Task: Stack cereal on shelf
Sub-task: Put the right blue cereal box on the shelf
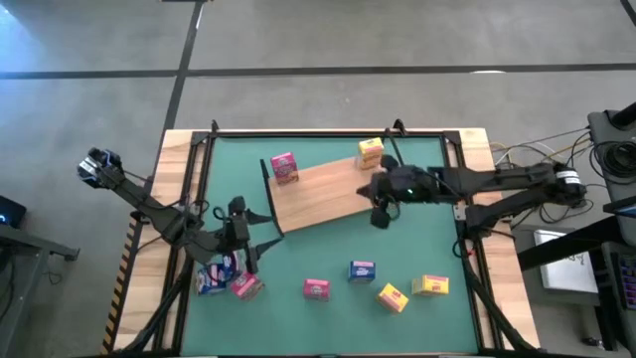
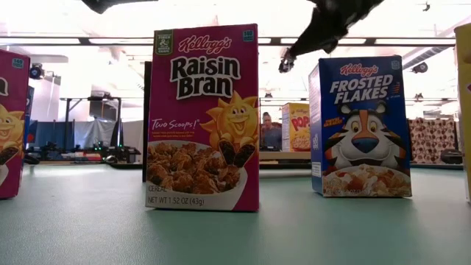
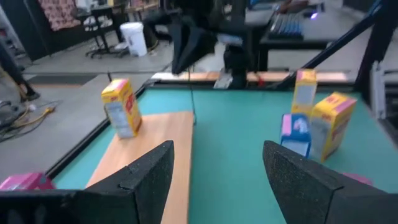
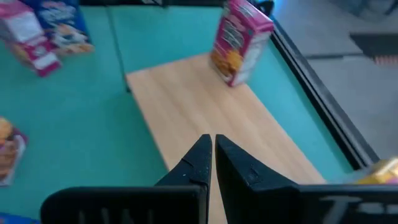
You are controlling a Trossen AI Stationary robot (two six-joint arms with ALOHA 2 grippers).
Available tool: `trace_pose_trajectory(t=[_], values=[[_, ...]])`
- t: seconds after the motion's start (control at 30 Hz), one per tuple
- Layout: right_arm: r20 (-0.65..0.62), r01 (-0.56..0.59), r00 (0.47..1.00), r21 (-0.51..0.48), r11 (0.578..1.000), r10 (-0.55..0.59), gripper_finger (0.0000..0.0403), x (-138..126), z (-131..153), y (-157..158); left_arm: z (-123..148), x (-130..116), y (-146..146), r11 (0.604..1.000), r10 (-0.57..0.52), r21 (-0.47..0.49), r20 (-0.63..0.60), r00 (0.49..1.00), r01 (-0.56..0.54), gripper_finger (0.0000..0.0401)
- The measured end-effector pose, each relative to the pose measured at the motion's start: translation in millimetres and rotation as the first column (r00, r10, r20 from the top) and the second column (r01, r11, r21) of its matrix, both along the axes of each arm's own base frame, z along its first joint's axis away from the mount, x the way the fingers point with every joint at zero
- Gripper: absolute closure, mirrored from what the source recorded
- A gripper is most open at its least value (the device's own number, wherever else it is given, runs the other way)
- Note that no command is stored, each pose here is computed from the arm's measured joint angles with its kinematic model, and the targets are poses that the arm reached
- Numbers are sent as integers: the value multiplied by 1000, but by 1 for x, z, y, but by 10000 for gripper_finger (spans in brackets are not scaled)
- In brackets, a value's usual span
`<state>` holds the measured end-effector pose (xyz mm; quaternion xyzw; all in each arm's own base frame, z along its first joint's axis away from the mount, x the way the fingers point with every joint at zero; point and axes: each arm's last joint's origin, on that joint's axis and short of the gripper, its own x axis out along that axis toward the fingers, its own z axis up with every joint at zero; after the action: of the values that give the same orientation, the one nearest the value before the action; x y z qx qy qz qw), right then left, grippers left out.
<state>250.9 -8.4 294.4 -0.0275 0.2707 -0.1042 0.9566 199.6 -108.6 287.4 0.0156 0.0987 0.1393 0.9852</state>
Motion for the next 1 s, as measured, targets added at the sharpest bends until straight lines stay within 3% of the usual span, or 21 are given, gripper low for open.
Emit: trace_pose_trajectory(t=[0.17,0.33,0.57,0.83,1.0], values=[[109,-56,992,-3,998,56,390,-18,-20,12,3,5,-4,999,-23,-31,48,999,24,172],[180,-124,976,-17,992,125,390,-34,-35,24,-5,21,-15,999,-38,5,73,997,37,172],[350,-231,901,-115,966,257,390,-49,-40,38,-17,45,-30,997,-58,54,153,987,50,172],[437,-259,844,-175,950,310,390,-64,-52,43,-14,70,-38,999,-32,47,178,983,24,172],[493,-246,810,-208,947,319,390,-72,-59,42,-9,93,-48,994,-36,106,146,989,21,172]])
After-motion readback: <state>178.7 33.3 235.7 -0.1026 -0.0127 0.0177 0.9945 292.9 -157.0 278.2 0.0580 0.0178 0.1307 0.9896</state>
